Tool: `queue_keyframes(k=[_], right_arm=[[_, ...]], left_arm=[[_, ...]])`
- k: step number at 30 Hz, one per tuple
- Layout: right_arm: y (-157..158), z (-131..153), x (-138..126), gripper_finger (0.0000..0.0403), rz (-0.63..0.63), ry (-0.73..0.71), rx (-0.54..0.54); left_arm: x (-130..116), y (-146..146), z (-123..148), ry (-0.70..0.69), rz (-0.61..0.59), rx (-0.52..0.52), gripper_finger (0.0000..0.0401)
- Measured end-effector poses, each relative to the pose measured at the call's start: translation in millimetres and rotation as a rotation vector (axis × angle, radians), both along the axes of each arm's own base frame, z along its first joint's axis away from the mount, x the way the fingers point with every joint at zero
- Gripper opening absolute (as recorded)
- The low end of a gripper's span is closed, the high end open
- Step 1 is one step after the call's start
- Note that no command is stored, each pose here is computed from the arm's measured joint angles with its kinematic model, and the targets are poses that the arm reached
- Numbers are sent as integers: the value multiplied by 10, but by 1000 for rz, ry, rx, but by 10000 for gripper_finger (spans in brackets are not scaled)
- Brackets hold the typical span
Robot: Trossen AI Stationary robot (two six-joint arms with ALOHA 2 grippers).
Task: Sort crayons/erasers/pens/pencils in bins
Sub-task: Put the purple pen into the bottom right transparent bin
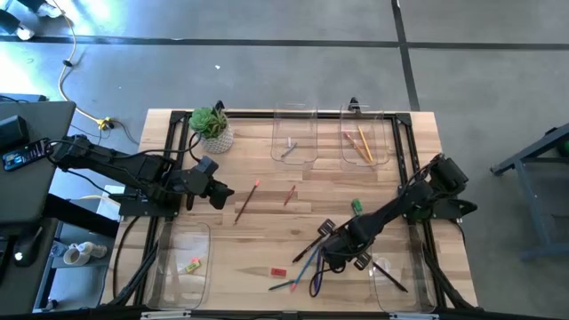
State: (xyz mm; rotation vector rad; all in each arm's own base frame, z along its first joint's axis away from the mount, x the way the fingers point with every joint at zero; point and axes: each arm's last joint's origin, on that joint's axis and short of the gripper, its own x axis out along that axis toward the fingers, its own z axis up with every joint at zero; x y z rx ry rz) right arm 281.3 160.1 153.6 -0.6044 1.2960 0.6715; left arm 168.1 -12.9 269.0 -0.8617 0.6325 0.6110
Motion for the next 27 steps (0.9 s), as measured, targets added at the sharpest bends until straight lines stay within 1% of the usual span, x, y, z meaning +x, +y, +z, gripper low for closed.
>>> queue_keyframes(k=[17,21,27], right_arm=[[28,-163,34,137,3,30,-29],[27,-165,32,114,3,32,-34],[27,-171,28,55,-4,36,-35]], left_arm=[[0,-1,-1,0,-1,0,181],[0,-1,-1,0,-1,0,181],[0,-1,-1,0,-1,0,181]])
